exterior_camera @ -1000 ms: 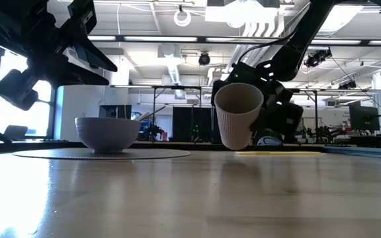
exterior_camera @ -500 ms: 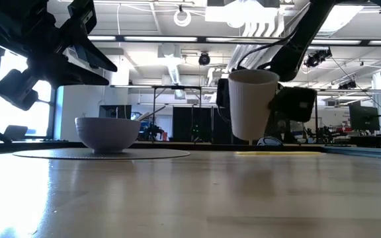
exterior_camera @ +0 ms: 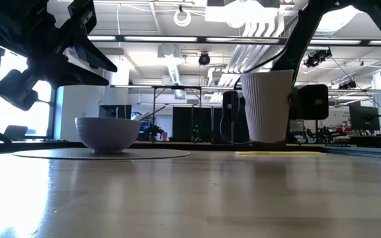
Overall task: Pick & Place Utensil
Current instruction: Put the white cup on the brown mat to the top right of the violet bowl
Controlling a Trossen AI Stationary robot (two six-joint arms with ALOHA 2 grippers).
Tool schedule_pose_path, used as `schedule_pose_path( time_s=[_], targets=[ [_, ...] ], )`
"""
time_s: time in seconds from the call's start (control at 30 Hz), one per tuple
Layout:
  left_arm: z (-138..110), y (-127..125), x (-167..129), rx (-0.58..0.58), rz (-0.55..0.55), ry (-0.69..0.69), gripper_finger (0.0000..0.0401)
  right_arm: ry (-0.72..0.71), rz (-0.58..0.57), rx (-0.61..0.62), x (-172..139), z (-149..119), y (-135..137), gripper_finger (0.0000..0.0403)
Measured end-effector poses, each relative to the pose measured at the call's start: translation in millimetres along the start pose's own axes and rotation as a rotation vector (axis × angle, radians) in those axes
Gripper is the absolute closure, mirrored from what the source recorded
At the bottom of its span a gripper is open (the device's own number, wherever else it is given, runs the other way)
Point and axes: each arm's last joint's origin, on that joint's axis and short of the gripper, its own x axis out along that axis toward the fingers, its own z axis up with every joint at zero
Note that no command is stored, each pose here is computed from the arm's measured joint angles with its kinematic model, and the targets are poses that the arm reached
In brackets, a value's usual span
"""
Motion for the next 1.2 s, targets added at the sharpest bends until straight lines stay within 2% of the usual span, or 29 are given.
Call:
schedule_pose_path(
  time_s=[0.57, 1.2],
  targets=[
    [0, 0, 0, 0.0, 0.0, 0.0, 0.0295, -0.003, -0.028, 0.086, 9, 23, -3, 0.0043],
    [0, 0, 0, 0.0, 0.0, 0.0, 0.0295, -0.073, -0.015, 0.096, 9, 26, -3, 0.0043]
  ],
)
